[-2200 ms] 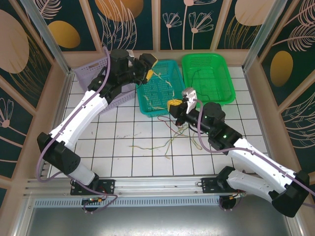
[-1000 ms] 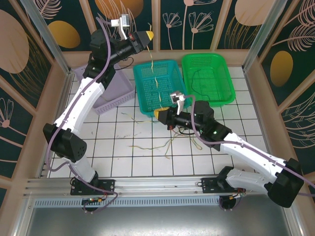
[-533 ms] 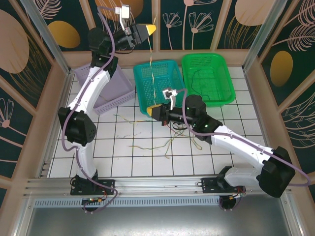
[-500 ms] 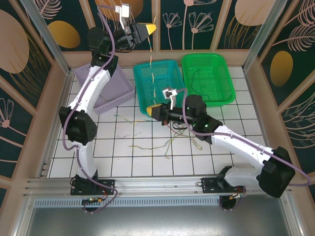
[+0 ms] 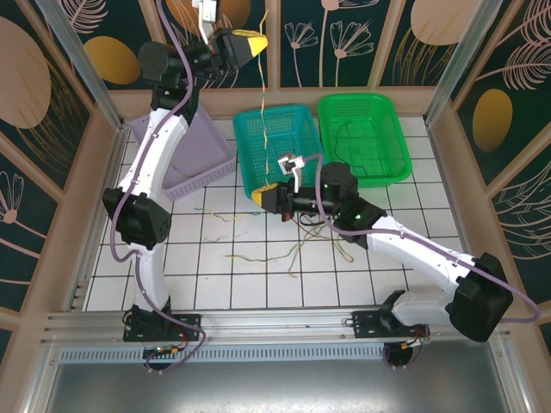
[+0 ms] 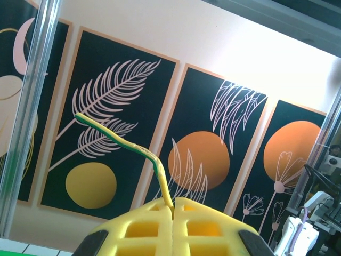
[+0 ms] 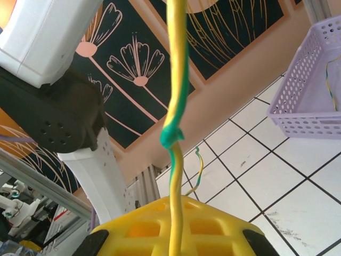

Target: Untangle the cables

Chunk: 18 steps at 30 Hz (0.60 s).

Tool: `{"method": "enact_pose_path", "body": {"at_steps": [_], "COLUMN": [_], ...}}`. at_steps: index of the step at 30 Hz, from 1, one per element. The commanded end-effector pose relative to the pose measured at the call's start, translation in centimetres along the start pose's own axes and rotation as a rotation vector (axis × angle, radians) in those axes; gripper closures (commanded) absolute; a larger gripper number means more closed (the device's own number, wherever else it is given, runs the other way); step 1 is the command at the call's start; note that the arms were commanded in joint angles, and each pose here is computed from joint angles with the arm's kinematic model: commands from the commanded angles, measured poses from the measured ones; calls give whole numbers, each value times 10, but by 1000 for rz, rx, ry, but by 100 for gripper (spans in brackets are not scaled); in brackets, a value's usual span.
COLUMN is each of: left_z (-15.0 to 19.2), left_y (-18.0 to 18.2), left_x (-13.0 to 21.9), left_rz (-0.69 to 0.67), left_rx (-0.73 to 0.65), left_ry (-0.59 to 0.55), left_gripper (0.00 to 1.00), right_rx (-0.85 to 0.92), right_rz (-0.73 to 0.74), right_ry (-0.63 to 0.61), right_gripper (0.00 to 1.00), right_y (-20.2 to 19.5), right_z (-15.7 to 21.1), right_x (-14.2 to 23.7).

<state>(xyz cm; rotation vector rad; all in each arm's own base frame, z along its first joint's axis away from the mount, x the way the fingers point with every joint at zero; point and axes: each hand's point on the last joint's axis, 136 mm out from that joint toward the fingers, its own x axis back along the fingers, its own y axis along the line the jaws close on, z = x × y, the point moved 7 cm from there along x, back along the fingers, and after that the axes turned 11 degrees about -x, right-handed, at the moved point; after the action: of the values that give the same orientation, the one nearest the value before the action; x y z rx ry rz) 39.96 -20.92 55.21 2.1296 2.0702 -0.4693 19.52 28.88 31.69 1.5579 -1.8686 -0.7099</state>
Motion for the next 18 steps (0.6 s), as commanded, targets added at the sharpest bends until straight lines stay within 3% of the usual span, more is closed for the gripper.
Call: {"method": "enact_pose_path", "body": {"at_steps": [1,6,9,12,15,18], "left_z": [-84,-79,-83,-89,-86,-77], "left_y": [1,5,5,2,10,17], "left_x": [46,56,61,61,58,56], "left_rz": [-287,-438,-520,-521,-506,-525], "left_rx": [-180,-180,-191,-198,-129,-44], "left_ry": [-441,-452,-468,-482,-457,-394], "left_gripper": [100,100,100,100,100,81], "right_rx": [-369,-329,-370,-392,-345,-271], "right_rz": [118,122,98,124,127,153], "right_ry": [539,474,495,570,531,408], "right_gripper": [100,100,100,100,100,100], "right_y": [-40,-37,-41,-46,-39,-28], "right_z": [115,101,108,121,110,80], "right_x": [11,11,12,9,7,7]}}
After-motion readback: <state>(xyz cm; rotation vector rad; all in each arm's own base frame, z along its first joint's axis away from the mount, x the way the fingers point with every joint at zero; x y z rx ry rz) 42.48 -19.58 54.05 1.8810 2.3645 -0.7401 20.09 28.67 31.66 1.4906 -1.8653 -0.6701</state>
